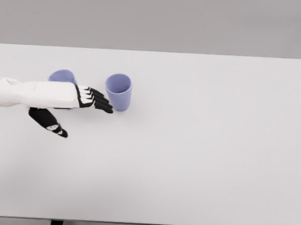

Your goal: Place the right cup on the left cup with left arm

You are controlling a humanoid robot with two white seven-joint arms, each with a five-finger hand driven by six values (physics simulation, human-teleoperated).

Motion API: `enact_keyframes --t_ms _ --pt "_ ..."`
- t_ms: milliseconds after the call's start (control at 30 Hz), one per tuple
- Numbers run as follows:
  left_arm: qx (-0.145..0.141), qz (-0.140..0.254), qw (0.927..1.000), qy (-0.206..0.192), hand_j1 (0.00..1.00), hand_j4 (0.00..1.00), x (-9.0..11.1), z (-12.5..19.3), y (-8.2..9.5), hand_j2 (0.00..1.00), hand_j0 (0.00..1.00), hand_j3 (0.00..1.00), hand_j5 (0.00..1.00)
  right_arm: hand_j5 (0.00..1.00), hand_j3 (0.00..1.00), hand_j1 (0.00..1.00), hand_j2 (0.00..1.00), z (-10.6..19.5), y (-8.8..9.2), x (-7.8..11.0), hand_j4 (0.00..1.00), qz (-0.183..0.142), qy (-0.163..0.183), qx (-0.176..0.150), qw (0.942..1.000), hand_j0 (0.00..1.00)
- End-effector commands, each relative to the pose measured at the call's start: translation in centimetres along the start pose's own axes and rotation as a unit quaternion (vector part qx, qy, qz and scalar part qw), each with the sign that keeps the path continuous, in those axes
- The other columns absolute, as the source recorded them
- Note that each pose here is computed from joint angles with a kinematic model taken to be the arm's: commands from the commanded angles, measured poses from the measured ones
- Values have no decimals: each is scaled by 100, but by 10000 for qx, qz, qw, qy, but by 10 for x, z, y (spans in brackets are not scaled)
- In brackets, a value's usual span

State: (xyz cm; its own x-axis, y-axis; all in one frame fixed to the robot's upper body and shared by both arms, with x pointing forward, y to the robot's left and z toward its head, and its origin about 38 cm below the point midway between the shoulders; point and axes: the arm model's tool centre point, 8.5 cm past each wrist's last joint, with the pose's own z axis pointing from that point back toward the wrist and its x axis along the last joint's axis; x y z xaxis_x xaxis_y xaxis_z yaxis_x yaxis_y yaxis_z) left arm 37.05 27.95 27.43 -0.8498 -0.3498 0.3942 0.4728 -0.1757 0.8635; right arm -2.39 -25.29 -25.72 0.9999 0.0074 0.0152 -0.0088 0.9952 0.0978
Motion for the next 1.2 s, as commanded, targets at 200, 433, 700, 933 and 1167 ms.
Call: enact_keyframes --t_ms 200,433,700,933,1167 --pt "402 -163 9990 -68 100 100 -21 -26 43 100 100 100 100 100 100 100 100 0 0 -3 100 -9 30 3 10000 100" --pt "407 152 9984 352 100 100 -80 -74 46 100 100 100 100 100 100 100 100 0 0 -3 100 -9 30 3 10000 100" --pt "274 384 9943 960 100 100 -121 -81 34 100 100 100 100 100 100 100 100 0 0 -3 100 -9 30 3 10000 100" --pt "154 408 9941 995 100 100 -126 -100 27 100 100 100 100 100 100 100 100 0 0 -3 100 -9 30 3 10000 100" --pt "152 428 9942 970 100 100 -125 -100 23 100 100 100 100 100 100 100 100 0 0 -3 100 -9 30 3 10000 100"
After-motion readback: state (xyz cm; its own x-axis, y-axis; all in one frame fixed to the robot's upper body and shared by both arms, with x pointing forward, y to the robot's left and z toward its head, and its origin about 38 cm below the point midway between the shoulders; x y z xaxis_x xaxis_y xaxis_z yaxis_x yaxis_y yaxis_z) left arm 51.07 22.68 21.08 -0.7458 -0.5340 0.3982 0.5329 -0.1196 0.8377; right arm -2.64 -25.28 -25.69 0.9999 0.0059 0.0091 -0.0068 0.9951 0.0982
